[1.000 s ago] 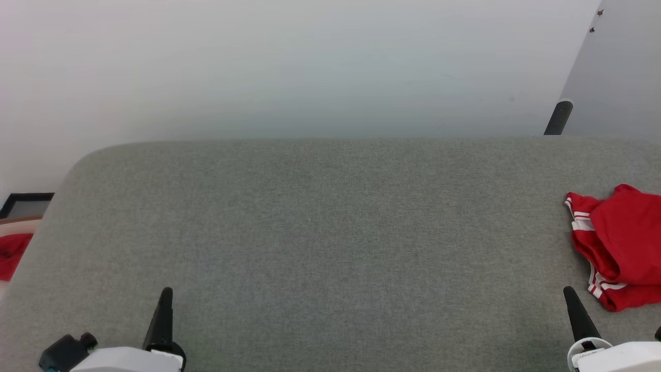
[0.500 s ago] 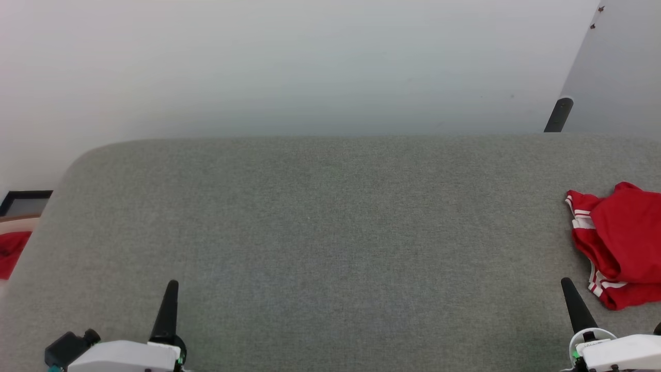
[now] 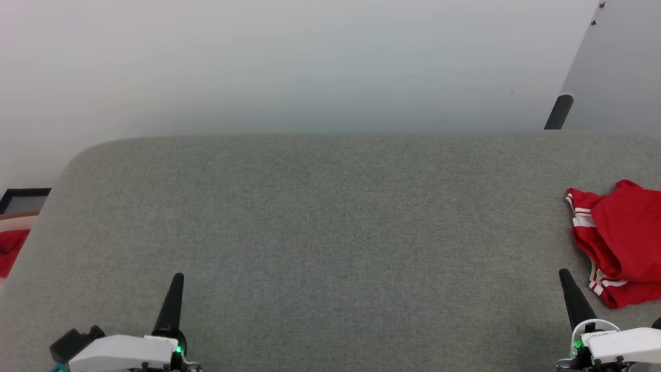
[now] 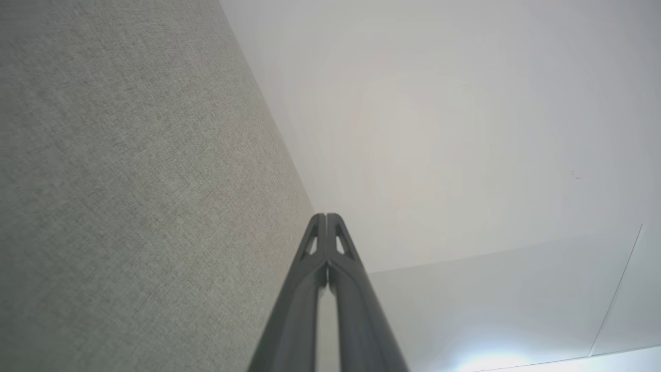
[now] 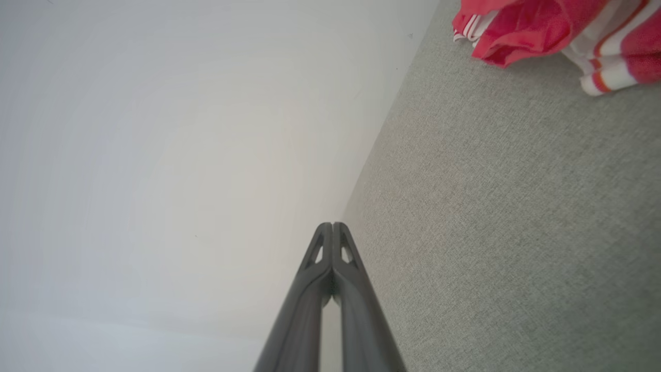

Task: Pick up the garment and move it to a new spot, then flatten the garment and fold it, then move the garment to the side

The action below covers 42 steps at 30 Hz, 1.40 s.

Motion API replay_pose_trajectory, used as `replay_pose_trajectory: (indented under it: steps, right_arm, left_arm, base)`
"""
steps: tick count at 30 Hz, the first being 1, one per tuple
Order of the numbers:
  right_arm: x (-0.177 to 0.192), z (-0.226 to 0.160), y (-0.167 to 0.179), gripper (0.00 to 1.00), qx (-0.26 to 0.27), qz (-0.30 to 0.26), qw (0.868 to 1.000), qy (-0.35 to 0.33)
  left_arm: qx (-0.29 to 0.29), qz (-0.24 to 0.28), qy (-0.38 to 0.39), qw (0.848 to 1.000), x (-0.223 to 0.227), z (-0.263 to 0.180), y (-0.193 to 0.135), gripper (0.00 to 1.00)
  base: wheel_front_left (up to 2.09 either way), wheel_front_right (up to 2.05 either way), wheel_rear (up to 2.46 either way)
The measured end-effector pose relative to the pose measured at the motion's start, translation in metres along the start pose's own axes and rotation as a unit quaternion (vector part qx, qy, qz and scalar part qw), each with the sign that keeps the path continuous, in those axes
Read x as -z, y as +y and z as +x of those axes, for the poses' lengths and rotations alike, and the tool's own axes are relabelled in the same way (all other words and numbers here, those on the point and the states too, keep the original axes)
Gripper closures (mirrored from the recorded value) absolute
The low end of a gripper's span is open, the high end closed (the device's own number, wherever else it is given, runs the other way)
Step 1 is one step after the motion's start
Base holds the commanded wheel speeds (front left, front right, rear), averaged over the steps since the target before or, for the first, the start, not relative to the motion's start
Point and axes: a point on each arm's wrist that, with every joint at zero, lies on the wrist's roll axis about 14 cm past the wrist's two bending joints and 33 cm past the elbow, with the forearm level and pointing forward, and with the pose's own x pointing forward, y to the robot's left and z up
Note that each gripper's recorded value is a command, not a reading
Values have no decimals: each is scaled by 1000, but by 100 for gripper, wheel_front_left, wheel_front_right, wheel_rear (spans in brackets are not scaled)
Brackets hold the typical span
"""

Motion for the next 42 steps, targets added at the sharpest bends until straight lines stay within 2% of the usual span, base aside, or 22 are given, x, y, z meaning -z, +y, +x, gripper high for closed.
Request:
replay_pose_trajectory:
  steps: [42]
  right_arm:
    - [1, 11, 12, 100, -22, 152, 988, -2]
  left_arm:
    - [22, -153, 23, 988, 13, 13, -14, 100]
  base:
    - [0, 0, 0]
